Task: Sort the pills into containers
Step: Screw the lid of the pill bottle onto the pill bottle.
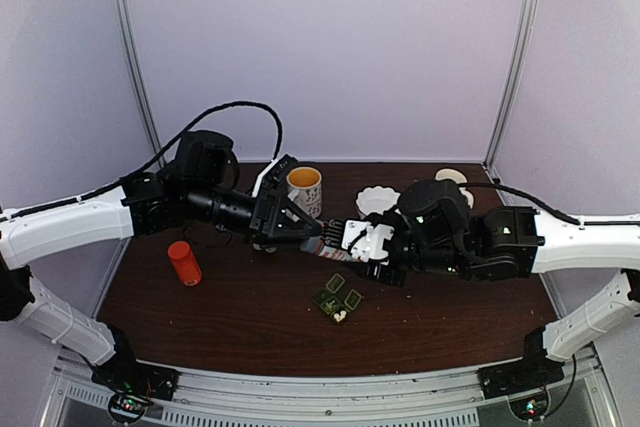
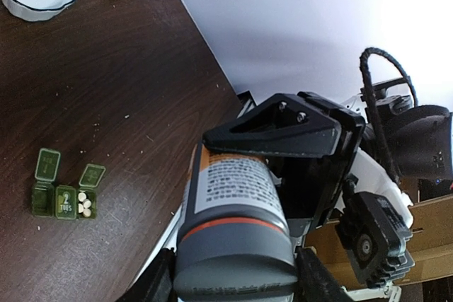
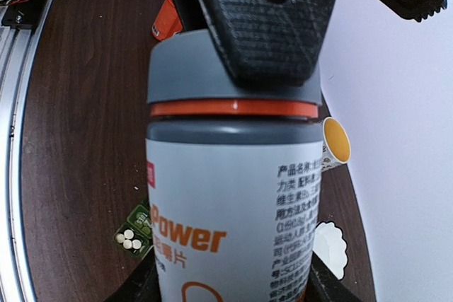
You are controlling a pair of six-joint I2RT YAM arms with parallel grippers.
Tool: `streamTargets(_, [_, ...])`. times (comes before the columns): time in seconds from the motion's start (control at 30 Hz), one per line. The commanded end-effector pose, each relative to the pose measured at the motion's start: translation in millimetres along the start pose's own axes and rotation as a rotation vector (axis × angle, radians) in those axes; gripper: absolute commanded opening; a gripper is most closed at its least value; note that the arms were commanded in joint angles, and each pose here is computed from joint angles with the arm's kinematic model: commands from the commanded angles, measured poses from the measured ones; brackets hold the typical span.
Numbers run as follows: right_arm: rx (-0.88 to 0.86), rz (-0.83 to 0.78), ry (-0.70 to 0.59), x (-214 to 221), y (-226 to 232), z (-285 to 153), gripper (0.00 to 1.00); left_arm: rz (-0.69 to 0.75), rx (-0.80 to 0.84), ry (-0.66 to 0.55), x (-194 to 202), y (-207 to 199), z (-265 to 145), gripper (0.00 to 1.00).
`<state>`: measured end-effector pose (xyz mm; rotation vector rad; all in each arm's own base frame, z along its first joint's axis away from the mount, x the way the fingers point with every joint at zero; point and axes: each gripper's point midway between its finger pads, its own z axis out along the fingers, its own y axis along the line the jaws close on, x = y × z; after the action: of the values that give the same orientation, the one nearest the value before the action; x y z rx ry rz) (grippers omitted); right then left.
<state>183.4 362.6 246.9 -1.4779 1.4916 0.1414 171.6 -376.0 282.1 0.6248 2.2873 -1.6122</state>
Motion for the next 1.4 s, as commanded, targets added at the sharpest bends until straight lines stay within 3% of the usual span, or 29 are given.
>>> streamTargets(0.0, [0.018,0.010,-0.010,-7.7,-4.8,-1.8,0.00,0.046,0.012,-0.011,-6.4,-9.4,-4.5,0.40])
streamTargets(0.1, [0.003,0.015,-0.007,-10.8,-4.3,-1.5,0.00,0.051,-0.020,-0.007,-5.9,-5.1,-5.6,0.41])
streamTargets(0.2, [-0.004,0.019,0.000,-12.0,-4.1,-0.4,0.00,0.051,-0.025,0.000,-4.8,-4.0,-5.0,0.57])
streamTargets(0.4, [0.004,0.019,0.010,-11.2,-4.9,2.2,0.00,0.052,-0.026,0.003,-3.7,-3.0,-5.3,0.66])
streamTargets(0.77, [-0.011,0.029,0.008,-14.3,-3.5,3.6,0.00,0.051,-0.026,0.012,-1.3,-1.3,-3.7,0.69])
streamTargets(1.0, [-0.014,0.028,0.006,-14.6,-2.9,3.4,0.00,0.051,-0.021,0.010,-1.9,-1.6,-3.2,0.61])
streamTargets(1.13, [-0.020,0.029,0.007,-14.3,-1.6,3.6,0.00,0.056,-0.022,0.005,-2.0,-2.1,-4.0,0.47])
streamTargets(1.37, [-0.126,0.063,-0.011,-21.0,10.9,1.6,0.00,0.095,-0.020,0.002,-2.0,-4.0,-5.9,0.33])
